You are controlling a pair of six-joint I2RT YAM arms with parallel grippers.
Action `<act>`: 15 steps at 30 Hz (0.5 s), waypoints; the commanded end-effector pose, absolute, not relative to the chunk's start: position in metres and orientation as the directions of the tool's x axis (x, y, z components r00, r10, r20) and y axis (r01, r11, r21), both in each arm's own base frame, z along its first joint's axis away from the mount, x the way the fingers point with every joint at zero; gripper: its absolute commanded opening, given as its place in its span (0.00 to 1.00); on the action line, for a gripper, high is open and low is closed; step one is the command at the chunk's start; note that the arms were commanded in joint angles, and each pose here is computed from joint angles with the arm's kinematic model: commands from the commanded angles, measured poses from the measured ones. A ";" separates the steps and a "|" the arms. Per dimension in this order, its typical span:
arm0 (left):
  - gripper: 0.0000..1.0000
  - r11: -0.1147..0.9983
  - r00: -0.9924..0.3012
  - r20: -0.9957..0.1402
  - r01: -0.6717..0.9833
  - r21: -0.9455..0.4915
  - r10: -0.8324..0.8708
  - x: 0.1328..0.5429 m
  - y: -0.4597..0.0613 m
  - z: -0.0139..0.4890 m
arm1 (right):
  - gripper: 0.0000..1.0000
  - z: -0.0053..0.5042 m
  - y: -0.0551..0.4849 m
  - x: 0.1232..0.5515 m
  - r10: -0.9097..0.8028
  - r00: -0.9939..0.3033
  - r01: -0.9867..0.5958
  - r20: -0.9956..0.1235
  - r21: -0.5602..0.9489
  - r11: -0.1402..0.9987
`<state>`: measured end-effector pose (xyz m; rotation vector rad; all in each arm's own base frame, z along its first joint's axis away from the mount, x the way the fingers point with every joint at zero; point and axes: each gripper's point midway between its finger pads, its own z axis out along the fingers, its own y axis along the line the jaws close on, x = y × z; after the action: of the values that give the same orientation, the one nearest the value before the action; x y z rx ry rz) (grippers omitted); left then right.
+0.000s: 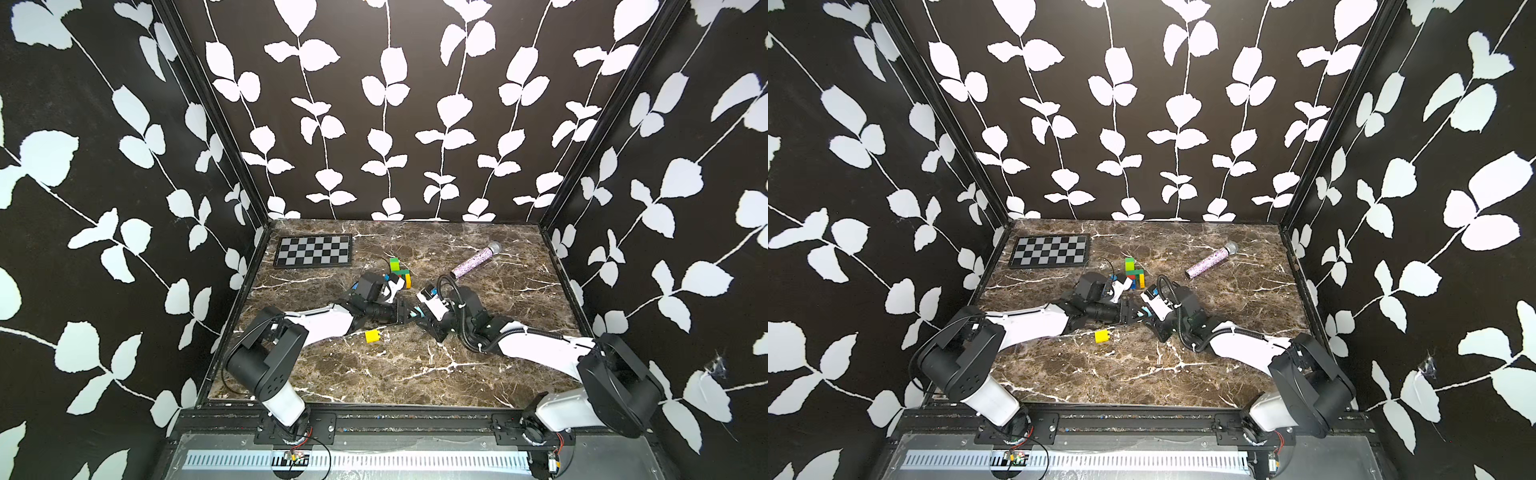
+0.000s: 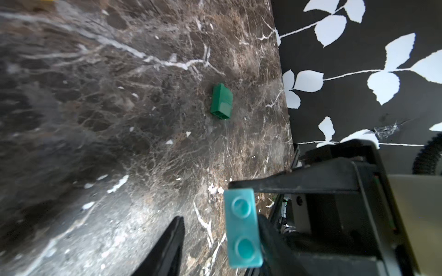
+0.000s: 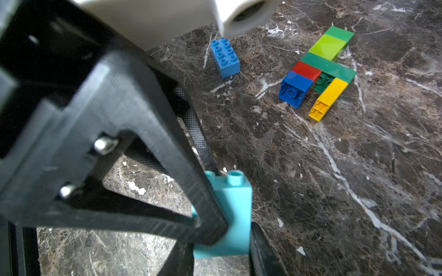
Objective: Assemble the letter h with lego
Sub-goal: Adjust the lego brick at the center of the board.
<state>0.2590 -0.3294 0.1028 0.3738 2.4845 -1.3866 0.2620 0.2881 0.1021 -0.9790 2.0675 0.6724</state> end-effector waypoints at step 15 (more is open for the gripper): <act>0.00 0.489 -0.929 -0.358 0.358 -0.795 0.099 0.280 -0.353 0.115 | 0.27 0.109 0.286 0.270 -0.407 -0.412 -0.785 -0.815 0.091 0.613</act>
<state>0.2727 -0.3470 0.1045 0.3690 2.5084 -1.4312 0.2640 0.2848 0.0986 -0.9806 2.0761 0.6194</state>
